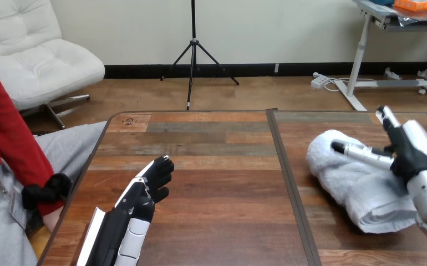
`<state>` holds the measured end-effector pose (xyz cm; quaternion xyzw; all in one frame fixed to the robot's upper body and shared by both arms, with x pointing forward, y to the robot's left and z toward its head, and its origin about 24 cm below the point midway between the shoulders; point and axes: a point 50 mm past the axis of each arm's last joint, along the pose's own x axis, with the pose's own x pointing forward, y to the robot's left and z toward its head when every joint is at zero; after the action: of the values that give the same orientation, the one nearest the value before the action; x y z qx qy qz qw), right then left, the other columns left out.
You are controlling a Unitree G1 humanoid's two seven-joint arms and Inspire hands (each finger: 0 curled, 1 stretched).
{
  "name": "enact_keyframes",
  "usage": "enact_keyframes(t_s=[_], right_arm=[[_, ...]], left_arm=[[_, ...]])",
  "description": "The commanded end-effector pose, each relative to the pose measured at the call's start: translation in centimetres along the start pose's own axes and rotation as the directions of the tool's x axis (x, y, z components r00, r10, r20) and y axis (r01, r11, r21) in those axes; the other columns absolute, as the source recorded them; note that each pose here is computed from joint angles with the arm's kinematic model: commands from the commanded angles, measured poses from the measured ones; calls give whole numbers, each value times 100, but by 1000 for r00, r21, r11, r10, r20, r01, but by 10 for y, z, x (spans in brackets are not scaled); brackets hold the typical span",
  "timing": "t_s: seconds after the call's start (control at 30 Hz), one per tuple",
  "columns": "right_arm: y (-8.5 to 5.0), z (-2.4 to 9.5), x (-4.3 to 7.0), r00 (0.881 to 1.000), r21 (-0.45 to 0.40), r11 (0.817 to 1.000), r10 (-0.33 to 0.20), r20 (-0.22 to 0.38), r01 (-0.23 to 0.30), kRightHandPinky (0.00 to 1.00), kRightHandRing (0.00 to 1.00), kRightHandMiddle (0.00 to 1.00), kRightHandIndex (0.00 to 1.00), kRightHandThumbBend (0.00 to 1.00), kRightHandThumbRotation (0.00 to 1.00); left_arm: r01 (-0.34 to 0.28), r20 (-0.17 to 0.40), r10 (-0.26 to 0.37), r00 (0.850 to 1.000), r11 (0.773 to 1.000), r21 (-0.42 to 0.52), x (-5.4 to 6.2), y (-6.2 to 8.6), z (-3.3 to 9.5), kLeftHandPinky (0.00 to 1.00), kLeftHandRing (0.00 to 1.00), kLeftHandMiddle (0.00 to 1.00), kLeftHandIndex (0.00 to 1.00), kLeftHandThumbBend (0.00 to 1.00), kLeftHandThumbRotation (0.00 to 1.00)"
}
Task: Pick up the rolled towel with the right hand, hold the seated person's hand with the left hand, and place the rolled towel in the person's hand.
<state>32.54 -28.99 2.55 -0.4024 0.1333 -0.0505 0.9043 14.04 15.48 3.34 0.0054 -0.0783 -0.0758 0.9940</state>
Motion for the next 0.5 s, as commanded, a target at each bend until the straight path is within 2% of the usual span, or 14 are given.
enact_keyframes(t_s=[0.0,0.47], right_arm=[[1,13,6,1000,-2,1000,3,20,-3,83,100,100,100,100,54],[19,-1,2,993,-74,993,81,-85,-87,84,100,100,100,100,58]], left_arm=[[-10,109,11,994,1000,-9,15,-2,15,88,90,89,87,77,100],[-17,110,18,994,1000,-13,14,-2,16,87,89,89,87,77,100]])
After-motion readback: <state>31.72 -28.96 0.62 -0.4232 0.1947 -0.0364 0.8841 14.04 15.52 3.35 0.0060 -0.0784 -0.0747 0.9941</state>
